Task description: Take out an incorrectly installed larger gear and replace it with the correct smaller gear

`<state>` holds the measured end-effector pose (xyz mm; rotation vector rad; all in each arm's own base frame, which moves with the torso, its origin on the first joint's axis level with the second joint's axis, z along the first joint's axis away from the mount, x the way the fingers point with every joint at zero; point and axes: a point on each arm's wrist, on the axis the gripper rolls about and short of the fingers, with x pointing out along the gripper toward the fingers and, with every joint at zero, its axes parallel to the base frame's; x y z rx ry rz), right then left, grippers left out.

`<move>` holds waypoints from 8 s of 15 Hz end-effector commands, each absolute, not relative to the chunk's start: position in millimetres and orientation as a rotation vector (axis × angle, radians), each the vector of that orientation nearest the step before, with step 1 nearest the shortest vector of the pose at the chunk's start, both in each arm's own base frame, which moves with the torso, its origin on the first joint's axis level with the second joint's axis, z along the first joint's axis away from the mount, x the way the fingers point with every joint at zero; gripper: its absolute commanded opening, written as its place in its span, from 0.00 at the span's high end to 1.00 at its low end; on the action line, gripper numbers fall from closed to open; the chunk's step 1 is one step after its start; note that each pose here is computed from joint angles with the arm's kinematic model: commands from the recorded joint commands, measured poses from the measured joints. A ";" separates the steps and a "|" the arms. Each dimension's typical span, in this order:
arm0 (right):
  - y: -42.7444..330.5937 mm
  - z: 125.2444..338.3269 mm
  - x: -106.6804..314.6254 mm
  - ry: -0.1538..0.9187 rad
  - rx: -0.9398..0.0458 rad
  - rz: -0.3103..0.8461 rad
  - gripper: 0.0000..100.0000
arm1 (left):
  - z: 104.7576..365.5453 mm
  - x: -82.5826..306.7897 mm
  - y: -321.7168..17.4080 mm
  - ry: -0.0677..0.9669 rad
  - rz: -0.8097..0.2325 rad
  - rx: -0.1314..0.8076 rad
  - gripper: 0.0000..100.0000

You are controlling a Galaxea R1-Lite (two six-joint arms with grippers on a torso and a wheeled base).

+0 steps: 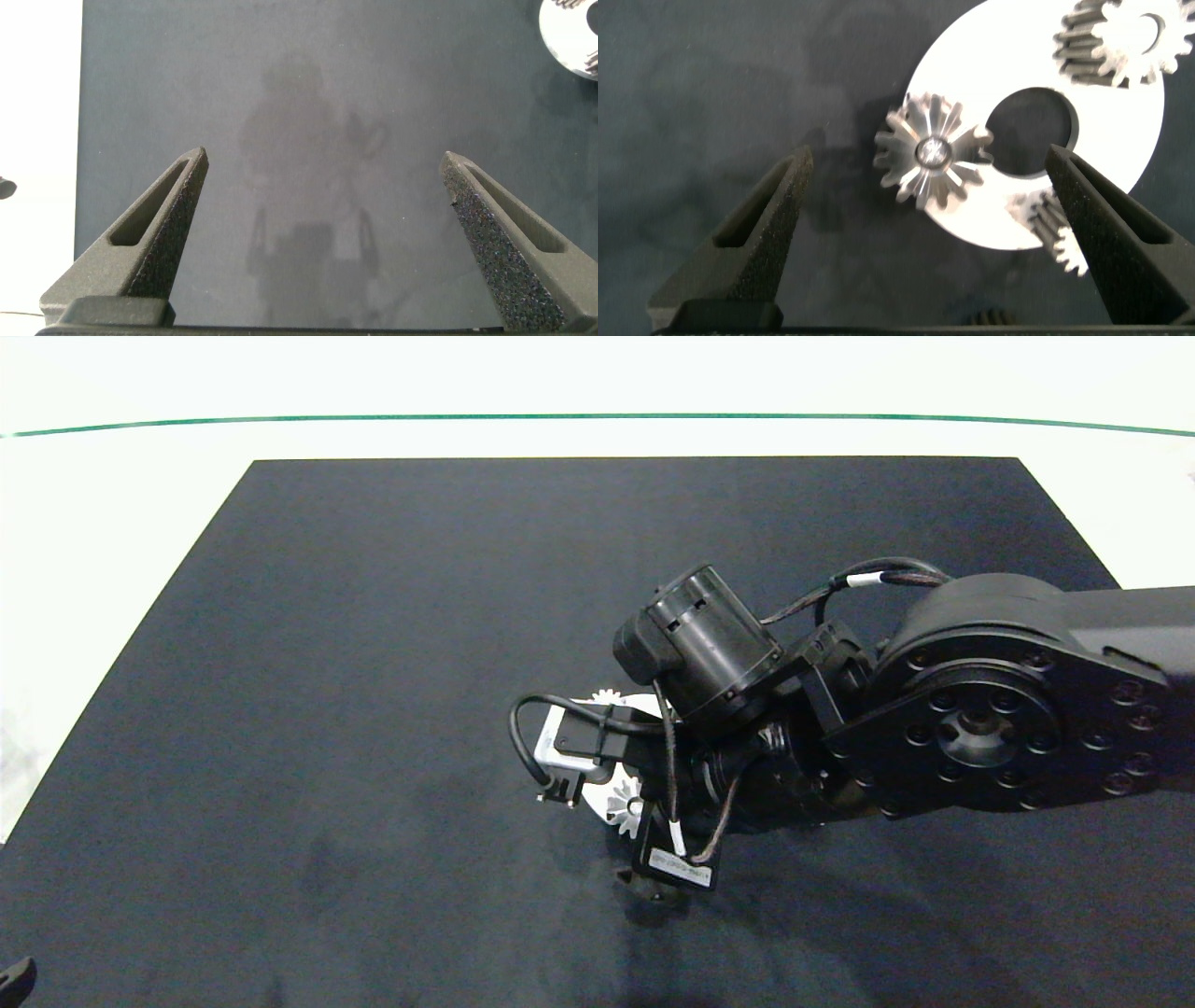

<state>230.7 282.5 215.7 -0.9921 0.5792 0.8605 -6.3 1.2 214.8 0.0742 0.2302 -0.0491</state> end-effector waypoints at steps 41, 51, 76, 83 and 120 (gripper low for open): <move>292.6 196.0 246.9 0.645 -1.031 0.866 0.66 | 211.1 -10.2 1.5 0.224 -0.046 0.055 0.00; 290.3 206.2 244.0 0.618 -1.009 0.871 0.69 | 207.0 -10.5 1.6 0.232 -0.045 0.059 0.00; 158.7 279.5 272.9 0.660 -0.661 0.483 0.69 | 188.2 -12.0 1.7 0.269 -0.044 0.071 0.00; 118.8 260.2 314.4 0.736 -0.557 0.330 0.69 | 187.6 -13.9 1.8 0.259 -0.045 0.075 0.00; 119.8 263.1 241.4 0.623 -0.596 0.588 0.00 | 181.6 -21.3 2.4 0.247 -0.042 0.093 0.00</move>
